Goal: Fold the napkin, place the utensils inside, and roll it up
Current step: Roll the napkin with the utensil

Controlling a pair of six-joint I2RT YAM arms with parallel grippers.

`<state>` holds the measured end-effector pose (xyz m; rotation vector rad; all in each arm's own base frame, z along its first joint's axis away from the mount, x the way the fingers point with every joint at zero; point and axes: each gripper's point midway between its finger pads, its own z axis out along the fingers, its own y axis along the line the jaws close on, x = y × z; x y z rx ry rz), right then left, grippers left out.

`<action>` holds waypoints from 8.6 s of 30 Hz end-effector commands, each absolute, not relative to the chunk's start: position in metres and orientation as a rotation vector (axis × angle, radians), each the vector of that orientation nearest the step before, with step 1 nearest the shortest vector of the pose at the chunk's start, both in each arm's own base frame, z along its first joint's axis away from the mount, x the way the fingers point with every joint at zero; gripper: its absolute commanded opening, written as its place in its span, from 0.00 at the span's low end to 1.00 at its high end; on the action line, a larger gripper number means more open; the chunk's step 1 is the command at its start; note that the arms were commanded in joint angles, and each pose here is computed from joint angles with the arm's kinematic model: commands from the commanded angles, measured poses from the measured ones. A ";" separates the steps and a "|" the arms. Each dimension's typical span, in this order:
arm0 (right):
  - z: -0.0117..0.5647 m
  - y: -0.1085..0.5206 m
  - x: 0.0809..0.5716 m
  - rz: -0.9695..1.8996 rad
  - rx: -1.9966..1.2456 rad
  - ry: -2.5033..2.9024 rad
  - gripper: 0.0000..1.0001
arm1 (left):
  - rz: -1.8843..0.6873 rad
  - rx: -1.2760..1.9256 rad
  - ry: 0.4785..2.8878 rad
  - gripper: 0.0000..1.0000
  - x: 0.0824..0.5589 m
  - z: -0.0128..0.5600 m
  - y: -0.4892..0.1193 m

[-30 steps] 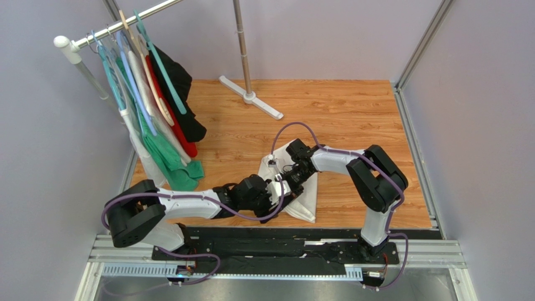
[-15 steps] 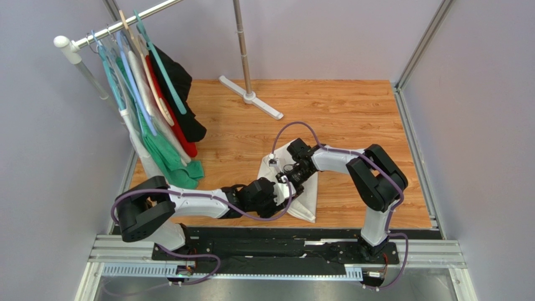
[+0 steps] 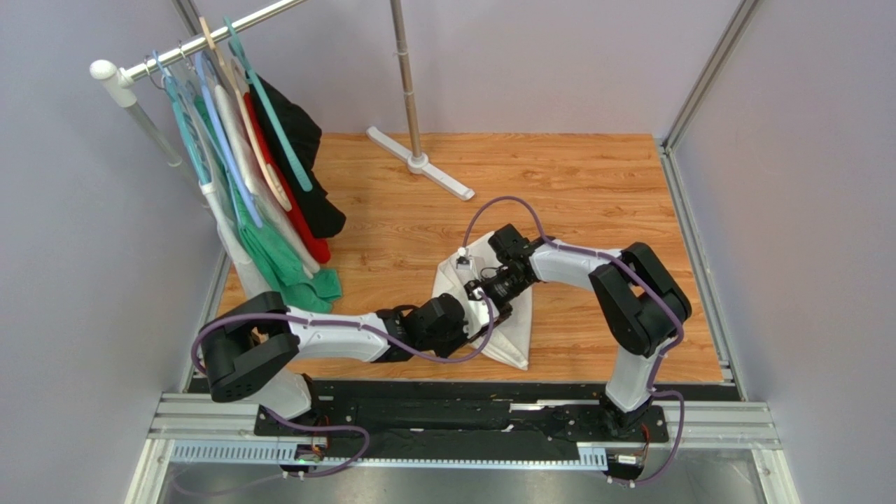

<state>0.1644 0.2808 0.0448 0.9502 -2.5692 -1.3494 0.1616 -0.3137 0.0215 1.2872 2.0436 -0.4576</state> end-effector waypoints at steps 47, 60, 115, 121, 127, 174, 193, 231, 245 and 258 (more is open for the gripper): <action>0.101 0.276 0.115 -0.687 1.956 -3.326 0.51 | -1.021 1.198 2.620 0.00 0.099 0.014 -0.289; 0.076 0.284 0.097 -0.592 2.008 -3.156 0.51 | -1.041 1.210 2.625 0.00 0.098 0.015 -0.290; 0.043 0.268 0.106 -0.377 1.682 -3.129 0.14 | -1.062 1.192 2.593 0.00 0.104 0.023 -0.292; 0.045 0.266 0.111 -0.430 1.618 -3.146 0.00 | -1.079 1.171 2.549 0.02 0.109 0.032 -0.295; 0.050 0.265 0.116 -0.550 1.548 -3.141 0.00 | -1.065 1.021 2.468 0.40 0.138 0.059 -0.293; 0.053 0.284 0.123 -0.870 1.447 -3.045 0.00 | -0.936 0.609 2.323 0.72 0.198 0.103 -0.253; 0.051 0.283 0.125 -0.865 1.405 -3.053 0.00 | -0.908 0.535 2.306 0.98 0.203 0.108 -0.237; 0.027 0.294 0.137 -0.994 1.109 -2.749 0.00 | -0.882 0.704 2.037 0.89 0.155 0.085 -0.241; 0.022 0.288 0.149 -1.044 1.001 -2.719 0.00 | -0.762 0.760 2.059 0.89 0.148 0.075 -0.245; 0.023 0.288 0.155 -1.082 0.965 -2.691 0.00 | -0.600 0.841 2.114 0.86 0.147 0.058 -0.251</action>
